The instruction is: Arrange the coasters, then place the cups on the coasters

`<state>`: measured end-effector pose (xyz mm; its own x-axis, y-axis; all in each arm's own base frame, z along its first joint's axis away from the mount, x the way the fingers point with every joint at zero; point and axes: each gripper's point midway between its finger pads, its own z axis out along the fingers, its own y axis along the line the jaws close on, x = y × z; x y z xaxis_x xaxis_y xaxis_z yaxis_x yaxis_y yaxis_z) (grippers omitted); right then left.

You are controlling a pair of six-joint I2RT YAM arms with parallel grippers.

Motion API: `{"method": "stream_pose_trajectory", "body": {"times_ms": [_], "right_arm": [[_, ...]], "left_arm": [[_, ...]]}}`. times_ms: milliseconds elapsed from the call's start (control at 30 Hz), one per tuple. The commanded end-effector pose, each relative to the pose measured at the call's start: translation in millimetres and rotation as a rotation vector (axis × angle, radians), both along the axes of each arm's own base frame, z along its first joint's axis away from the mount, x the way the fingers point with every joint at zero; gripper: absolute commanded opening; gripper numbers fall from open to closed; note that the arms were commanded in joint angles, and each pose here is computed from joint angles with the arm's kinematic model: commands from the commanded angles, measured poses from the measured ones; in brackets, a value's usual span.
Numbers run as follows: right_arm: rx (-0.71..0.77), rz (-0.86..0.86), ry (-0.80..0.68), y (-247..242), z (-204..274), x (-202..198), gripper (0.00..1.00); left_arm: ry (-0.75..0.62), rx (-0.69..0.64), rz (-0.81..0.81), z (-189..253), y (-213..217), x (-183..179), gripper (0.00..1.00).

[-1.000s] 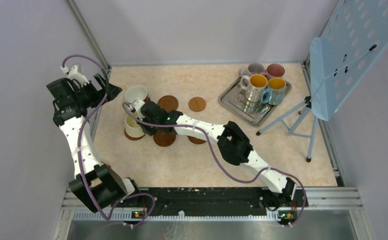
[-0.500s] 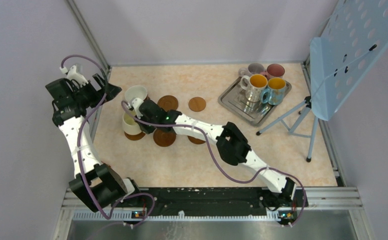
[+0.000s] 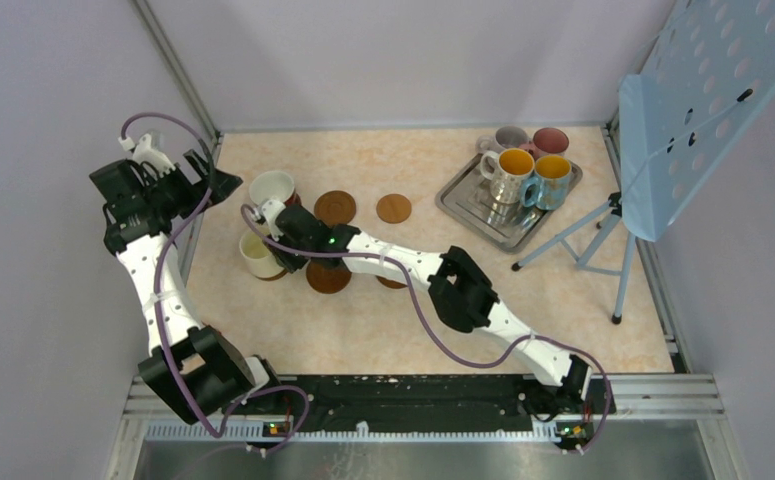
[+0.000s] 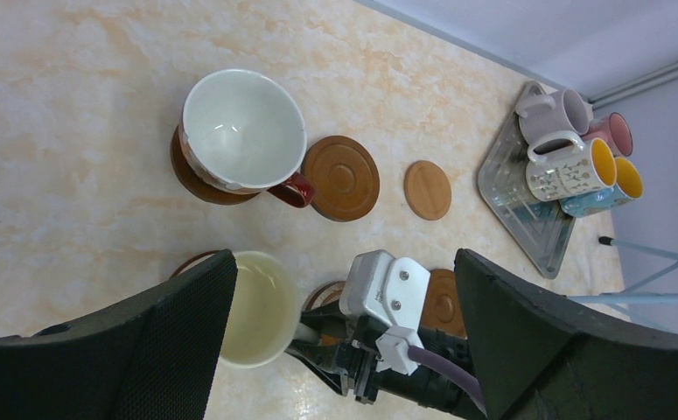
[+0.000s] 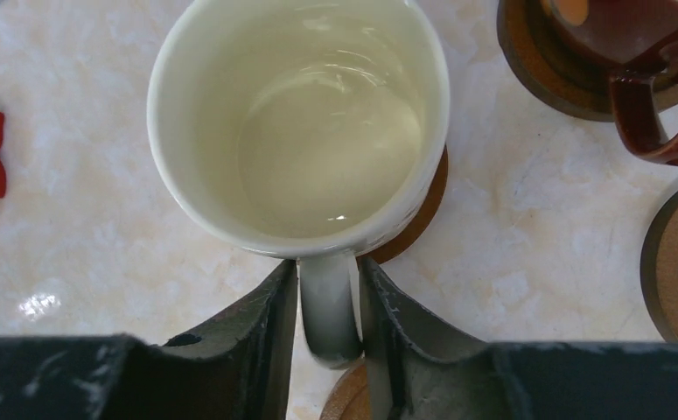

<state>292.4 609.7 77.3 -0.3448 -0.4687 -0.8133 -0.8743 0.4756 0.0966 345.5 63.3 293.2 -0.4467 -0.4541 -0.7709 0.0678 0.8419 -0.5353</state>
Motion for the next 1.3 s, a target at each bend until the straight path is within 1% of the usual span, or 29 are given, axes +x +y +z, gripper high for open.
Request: {"method": "stream_pose_trajectory", "body": {"times_ms": [0, 67, 233, 600, 833, 933, 1067, 1133, 1267], "right_arm": [[0.188, -0.004, -0.062, 28, 73, 0, 0.36], [0.194, -0.003, -0.049, 28, 74, -2, 0.38], [0.197, 0.006, -0.03, 28, 78, -10, 0.4], [0.182, 0.024, 0.048, 20, 76, -28, 0.41], [0.175, 0.033, 0.042, 15, 80, -32, 0.41], [0.175, 0.02, 0.025, 12, 89, -30, 0.46], [0.197, -0.005, -0.025, 5, 114, -20, 0.61], [0.224, -0.021, -0.031, -1, 131, -11, 0.66], [0.24, -0.051, -0.046, -19, 155, 4, 0.69]], "left_arm": [[-0.049, 0.035, -0.011, 8, 4, 1, 0.99], [-0.053, 0.037, -0.011, 10, 5, 0, 0.99], [-0.048, 0.036, -0.014, 6, 4, -3, 0.99], [-0.062, 0.037, -0.015, 14, 4, -5, 0.99], [-0.058, 0.037, -0.019, 12, 2, -8, 0.99], [-0.058, 0.035, -0.02, 11, 1, -9, 0.99], [-0.066, 0.051, -0.041, 12, 0, -9, 0.99], [-0.066, 0.076, -0.046, 12, 2, -8, 0.99], [-0.053, 0.094, -0.091, 6, 1, -8, 0.99]]}}
